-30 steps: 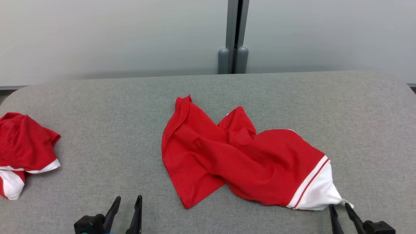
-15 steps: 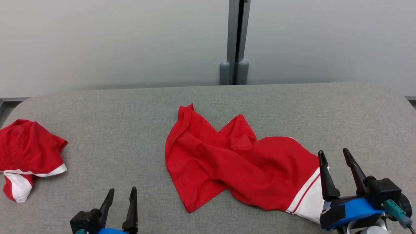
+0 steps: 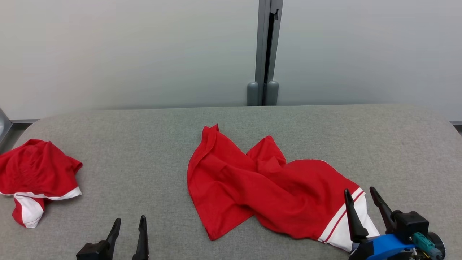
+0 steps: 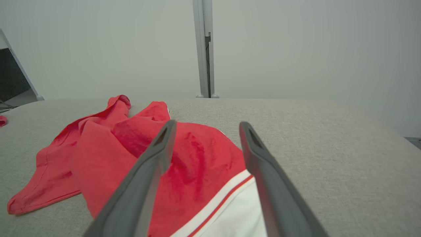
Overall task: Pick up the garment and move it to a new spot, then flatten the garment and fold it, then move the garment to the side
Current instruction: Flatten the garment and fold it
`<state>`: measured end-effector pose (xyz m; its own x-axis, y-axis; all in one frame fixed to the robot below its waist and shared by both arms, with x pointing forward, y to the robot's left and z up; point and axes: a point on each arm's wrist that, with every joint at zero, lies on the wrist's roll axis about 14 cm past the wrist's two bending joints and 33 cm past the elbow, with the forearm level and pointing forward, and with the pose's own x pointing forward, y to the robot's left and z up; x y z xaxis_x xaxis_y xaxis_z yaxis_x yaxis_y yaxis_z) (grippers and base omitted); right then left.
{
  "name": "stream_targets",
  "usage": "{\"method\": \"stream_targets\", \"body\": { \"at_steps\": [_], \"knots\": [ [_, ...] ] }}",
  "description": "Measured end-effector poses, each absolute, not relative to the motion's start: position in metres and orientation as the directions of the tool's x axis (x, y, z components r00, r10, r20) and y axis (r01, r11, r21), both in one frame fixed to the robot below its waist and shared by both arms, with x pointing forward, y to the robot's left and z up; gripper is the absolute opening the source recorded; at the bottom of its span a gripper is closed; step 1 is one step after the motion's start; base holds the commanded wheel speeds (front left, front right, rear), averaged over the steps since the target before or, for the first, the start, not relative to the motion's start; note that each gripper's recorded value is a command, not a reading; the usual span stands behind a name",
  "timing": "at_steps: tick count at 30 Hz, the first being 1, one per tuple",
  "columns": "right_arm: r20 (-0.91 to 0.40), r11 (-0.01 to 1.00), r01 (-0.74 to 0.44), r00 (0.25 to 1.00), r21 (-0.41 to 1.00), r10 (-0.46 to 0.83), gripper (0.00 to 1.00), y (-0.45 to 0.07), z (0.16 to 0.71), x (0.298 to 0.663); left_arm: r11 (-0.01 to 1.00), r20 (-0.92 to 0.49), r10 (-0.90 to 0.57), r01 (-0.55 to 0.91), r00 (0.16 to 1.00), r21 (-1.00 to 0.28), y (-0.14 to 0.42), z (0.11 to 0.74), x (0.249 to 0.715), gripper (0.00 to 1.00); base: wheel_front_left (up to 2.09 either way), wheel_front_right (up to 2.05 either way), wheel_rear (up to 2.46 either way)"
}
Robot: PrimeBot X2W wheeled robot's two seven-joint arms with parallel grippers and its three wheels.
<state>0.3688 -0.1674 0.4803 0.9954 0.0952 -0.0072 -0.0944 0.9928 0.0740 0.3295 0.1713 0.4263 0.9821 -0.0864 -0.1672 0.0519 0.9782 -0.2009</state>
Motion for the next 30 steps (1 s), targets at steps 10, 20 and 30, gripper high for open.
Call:
{"method": "stream_targets", "body": {
  "at_steps": [10,20,30],
  "knots": [
    [-0.032,0.993,-0.097,0.995,0.06,0.099,1.0,-0.167,0.472,0.369,0.974,-0.174,-0.124,0.087,0.977,-0.208,0.156,0.424,0.332,1.0,0.0,0.0,0.0],
    [-0.107,0.998,-0.035,0.993,0.055,0.04,1.0,-0.187,0.448,0.359,0.881,-0.226,-0.431,0.354,0.874,-0.314,0.055,0.407,0.331,1.0,0.0,0.0,0.0],
    [-0.138,0.997,0.073,0.988,0.029,-0.068,1.0,-0.223,0.439,0.35,0.867,-0.345,-0.487,0.396,0.802,-0.303,0.049,0.369,0.333,1.0,0.0,0.0,0.0]
  ]
}}
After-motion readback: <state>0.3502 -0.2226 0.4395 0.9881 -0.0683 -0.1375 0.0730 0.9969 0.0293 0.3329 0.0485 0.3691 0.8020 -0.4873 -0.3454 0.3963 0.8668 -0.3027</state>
